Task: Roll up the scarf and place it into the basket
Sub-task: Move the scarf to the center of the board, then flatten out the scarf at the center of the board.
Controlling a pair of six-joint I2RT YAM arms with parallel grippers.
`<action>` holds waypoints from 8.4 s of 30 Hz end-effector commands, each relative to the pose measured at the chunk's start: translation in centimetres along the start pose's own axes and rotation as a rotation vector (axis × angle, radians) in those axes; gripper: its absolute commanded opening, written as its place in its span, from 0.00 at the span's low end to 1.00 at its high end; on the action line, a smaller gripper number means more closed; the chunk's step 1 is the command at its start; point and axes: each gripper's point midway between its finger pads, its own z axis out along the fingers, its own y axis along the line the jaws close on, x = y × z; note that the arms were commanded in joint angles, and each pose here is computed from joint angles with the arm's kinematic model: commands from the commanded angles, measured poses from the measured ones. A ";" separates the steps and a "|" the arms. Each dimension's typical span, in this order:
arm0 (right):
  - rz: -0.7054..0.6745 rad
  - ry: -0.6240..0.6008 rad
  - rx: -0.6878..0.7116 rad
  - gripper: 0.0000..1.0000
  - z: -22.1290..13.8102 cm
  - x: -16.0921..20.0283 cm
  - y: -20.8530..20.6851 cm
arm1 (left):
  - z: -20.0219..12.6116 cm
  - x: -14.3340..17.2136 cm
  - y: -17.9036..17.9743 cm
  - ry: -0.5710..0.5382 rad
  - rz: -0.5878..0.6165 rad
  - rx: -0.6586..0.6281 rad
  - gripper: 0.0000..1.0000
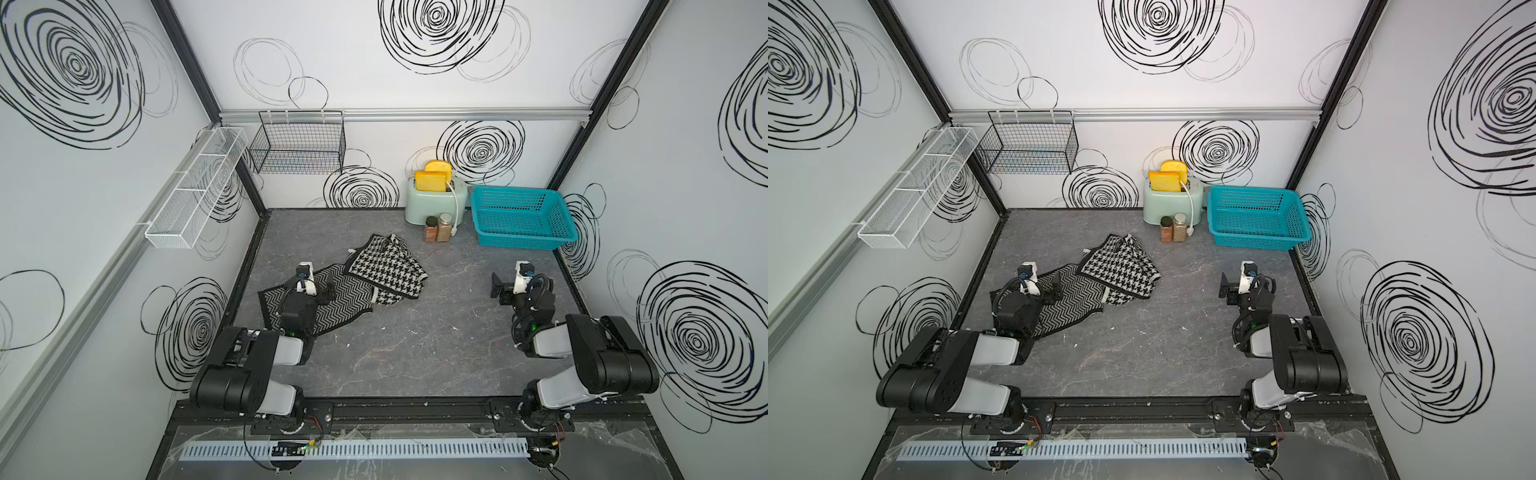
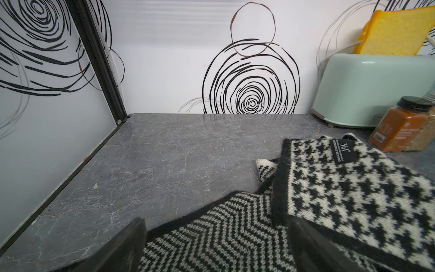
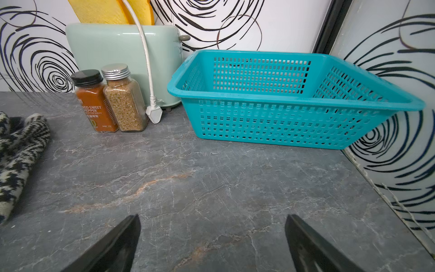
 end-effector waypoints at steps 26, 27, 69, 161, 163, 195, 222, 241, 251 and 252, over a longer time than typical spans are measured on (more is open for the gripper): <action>0.000 -0.052 -0.003 0.99 0.4 -1.6 0.1 | 0.3 -3.2 1.6 -0.067 -0.010 -0.109 0.98; 0.000 -0.056 -0.002 0.99 0.3 -1.6 0.1 | 0.2 -3.6 1.8 -0.062 -0.007 -0.134 0.98; -0.016 0.929 -0.293 0.60 8.6 5.9 30.4 | -5.5 6.9 -6.1 0.894 -0.764 0.253 0.98; 0.187 0.421 -0.231 0.00 1.0 -25.0 12.1 | -6.0 14.0 9.0 0.983 -0.793 -0.335 0.98; 0.233 0.251 -0.217 0.00 -1.2 -30.4 11.0 | -6.2 13.6 10.2 0.964 -0.798 -0.373 0.98; 0.413 -0.236 0.007 0.00 -12.5 -49.8 -2.1 | -1.8 0.6 -5.1 0.853 -0.478 0.035 0.98; 0.437 -0.193 -0.259 0.00 -12.5 -45.5 3.2 | -3.1 13.2 1.0 1.043 -0.618 -0.094 0.98; 0.418 -0.250 -0.596 0.00 -11.0 -43.2 8.4 | -1.3 11.7 -12.0 1.091 -0.519 0.229 0.98; 0.459 -0.119 -0.853 0.00 -11.0 -41.5 11.8 | -4.6 14.3 -21.3 1.219 -0.430 0.417 0.98; 0.457 -0.119 -0.860 0.00 -11.1 -41.6 11.9 | -4.8 14.1 -21.4 1.219 -0.427 0.419 0.98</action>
